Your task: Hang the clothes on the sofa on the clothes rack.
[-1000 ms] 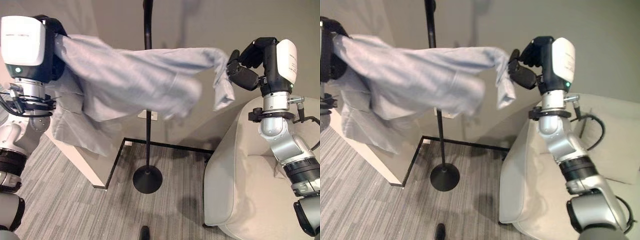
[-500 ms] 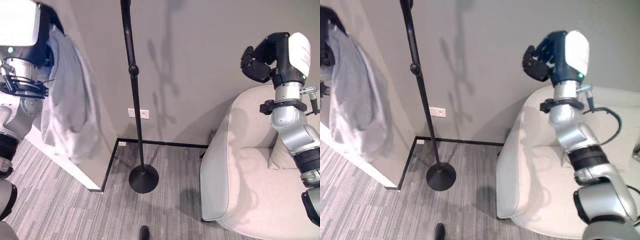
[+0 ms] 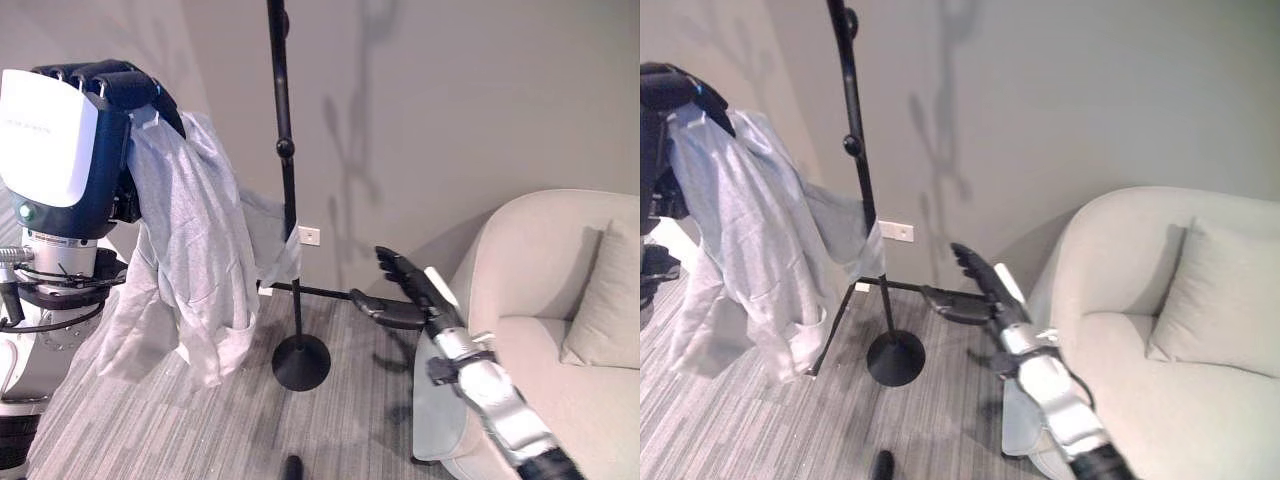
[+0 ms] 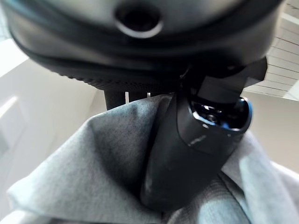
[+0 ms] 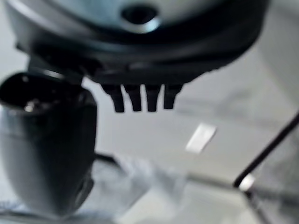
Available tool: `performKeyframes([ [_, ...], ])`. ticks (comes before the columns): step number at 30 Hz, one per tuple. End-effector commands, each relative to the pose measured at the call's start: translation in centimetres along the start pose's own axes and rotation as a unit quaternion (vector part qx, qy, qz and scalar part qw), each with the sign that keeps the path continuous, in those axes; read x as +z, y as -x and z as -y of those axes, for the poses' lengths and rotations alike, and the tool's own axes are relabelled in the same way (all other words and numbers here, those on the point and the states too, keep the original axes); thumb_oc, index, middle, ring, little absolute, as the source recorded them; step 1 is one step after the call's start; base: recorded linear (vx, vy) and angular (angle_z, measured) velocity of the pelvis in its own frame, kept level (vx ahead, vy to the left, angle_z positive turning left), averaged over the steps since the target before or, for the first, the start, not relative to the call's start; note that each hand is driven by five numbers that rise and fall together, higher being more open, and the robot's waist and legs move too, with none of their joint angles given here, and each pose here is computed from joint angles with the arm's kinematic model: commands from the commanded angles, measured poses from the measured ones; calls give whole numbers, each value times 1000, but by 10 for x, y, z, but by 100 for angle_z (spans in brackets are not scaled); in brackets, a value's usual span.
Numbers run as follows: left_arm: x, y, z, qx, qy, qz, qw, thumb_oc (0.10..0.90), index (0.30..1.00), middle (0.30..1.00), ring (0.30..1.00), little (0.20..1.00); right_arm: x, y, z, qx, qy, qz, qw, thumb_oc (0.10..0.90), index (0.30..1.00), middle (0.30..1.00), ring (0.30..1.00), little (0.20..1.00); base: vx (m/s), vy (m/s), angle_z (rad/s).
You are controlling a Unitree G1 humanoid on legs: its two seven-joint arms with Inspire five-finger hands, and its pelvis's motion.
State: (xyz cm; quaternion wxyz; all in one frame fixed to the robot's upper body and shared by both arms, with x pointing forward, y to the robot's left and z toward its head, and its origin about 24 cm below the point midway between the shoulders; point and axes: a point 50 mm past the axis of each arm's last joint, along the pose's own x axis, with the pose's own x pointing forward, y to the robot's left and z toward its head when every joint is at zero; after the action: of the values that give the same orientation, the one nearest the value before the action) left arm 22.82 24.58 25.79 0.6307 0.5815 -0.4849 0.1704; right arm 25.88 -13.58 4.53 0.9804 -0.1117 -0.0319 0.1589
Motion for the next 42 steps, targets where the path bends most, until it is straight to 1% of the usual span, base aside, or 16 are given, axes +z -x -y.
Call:
performKeyframes([
  [1, -8, -26, -28, 119, -5, 12, 993, 400, 300, 300, 300, 300, 51, -3, 25, 10, 50, 145, 988, 800, 900, 900, 900, 900, -47, 5, 49],
  [5, -4, -19, -28, 126, 14, 0, 992, 400, 300, 300, 300, 300, 49, -5, 7, 50, 44, 147, 987, 800, 900, 900, 900, 900, -21, -1, 23],
  [9, 2, -15, -27, 142, 45, -7, 989, 400, 300, 300, 300, 300, 42, -12, -10, 63, 43, 136, 988, 800, 900, 900, 900, 900, -6, -4, 2],
  [10, 4, -14, -25, 149, 59, -9, 987, 400, 300, 300, 300, 300, 41, -16, -18, 69, 47, 136, 987, 800, 900, 900, 900, 900, -6, -9, 6],
  [12, 5, -15, -25, 155, 66, -9, 986, 400, 300, 300, 300, 300, 40, -19, -23, 72, 48, 136, 987, 800, 900, 900, 900, 900, -6, -7, 9],
  [14, 11, -15, -22, 168, 98, -12, 981, 400, 300, 300, 300, 300, 38, -25, -36, 85, 57, 133, 986, 800, 900, 900, 900, 900, -9, -6, 14],
  [17, 15, -17, -21, 178, 117, -11, 977, 400, 300, 300, 300, 300, 37, -30, -45, 94, 61, 129, 985, 800, 900, 900, 900, 900, -8, -4, 14],
  [18, 20, -19, -19, 187, 139, -8, 972, 400, 300, 300, 300, 300, 34, -36, -56, 105, 59, 120, 985, 800, 900, 900, 900, 900, 0, 6, 20],
  [20, 22, -22, -19, 194, 147, -5, 970, 400, 300, 300, 300, 300, 33, -39, -63, 111, 57, 116, 985, 800, 900, 900, 900, 900, -4, 2, 15],
  [23, 28, -27, -15, 205, 167, 2, 964, 400, 300, 300, 300, 300, 31, -45, -83, 137, 50, 104, 984, 800, 900, 900, 900, 900, 3, 19, 9],
  [25, 37, -35, -9, 216, 196, 10, 957, 400, 300, 300, 300, 300, 30, -50, -104, 163, 45, 95, 981, 800, 900, 900, 900, 900, 21, 36, 22],
  [30, 46, -40, -5, 218, 219, 19, 951, 400, 300, 300, 300, 300, 35, -55, -119, 178, 39, 97, 978, 800, 900, 900, 900, 900, 13, 6, 6],
  [31, 47, -40, -3, 219, 222, 17, 950, 400, 300, 300, 300, 300, 36, -56, -123, 183, 33, 95, 978, 689, 733, 733, 733, 733, 0, 0, 0],
  [32, 46, -41, -3, 221, 222, 16, 949, 400, 300, 300, 300, 300, 37, -56, -124, 183, 29, 95, 978, 400, 300, 300, 300, 300, 41, 2, 4],
  [39, 41, -36, 0, 209, 211, -2, 955, 400, 300, 300, 300, 300, 29, -53, -119, 171, 10, 76, 982, 400, 300, 300, 300, 300, 12, -2, 1],
  [42, 36, -31, -1, 202, 195, -11, 960, 400, 300, 300, 300, 300, 15, -47, -99, 140, 2, 53, 989, 400, 300, 300, 300, 300, 0, 0, 0],
])
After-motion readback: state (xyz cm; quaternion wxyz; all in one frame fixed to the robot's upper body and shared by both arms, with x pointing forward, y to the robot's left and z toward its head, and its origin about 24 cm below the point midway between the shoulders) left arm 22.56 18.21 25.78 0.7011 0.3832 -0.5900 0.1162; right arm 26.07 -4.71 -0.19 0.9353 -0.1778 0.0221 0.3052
